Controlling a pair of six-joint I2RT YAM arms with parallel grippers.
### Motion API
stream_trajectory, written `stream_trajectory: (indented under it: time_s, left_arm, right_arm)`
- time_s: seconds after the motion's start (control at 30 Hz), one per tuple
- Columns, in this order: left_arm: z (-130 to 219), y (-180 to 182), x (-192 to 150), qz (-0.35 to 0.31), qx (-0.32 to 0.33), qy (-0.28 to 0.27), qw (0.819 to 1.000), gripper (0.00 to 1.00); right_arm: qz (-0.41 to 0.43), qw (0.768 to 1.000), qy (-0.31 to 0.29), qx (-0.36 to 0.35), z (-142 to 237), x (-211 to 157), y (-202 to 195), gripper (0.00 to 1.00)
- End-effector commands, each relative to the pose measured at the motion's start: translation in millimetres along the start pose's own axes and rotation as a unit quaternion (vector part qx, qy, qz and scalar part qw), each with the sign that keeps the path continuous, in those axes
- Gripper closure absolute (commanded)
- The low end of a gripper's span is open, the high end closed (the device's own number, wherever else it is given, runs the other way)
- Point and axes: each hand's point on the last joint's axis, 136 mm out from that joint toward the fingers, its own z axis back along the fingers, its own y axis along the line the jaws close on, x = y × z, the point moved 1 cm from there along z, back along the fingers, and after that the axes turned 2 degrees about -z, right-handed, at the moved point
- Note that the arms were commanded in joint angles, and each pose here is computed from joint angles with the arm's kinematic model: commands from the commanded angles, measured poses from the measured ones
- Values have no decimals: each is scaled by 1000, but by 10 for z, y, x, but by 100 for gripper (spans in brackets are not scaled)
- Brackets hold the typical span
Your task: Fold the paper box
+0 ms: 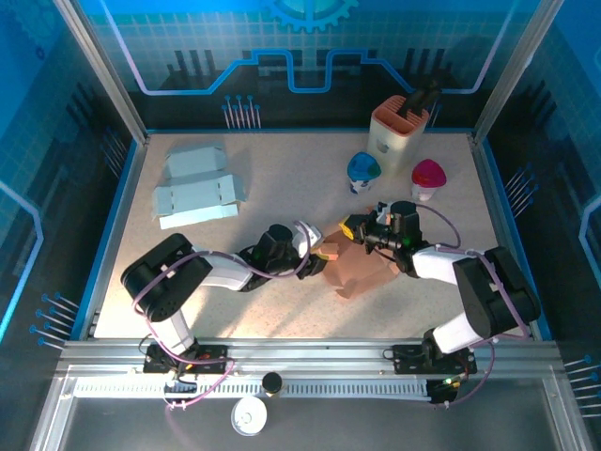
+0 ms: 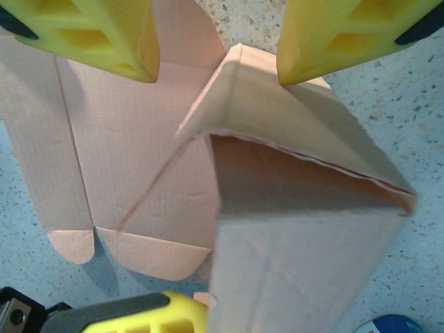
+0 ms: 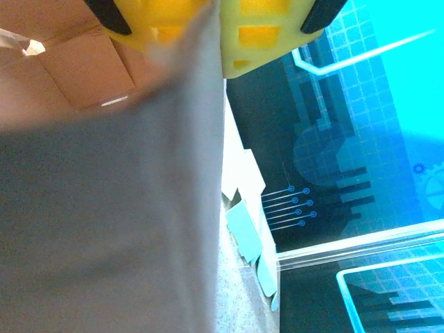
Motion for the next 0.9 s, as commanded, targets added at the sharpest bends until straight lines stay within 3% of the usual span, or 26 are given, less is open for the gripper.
stream_trajectory:
  time_s: [0.0, 0.43, 0.87]
  left_arm:
    - [-73, 4, 49, -10, 12, -8, 1000, 50]
    - [-153, 104, 139, -13, 83, -28, 996, 51]
    - [-146, 115, 281, -7, 98, -50, 994, 51]
  right_arm:
    - [-4, 1000, -4, 2, -6, 12, -110, 100]
    - [-7, 1000, -8, 3, -16, 7, -198, 100]
    - [-13, 1000, -6, 1, -36, -23, -291, 100]
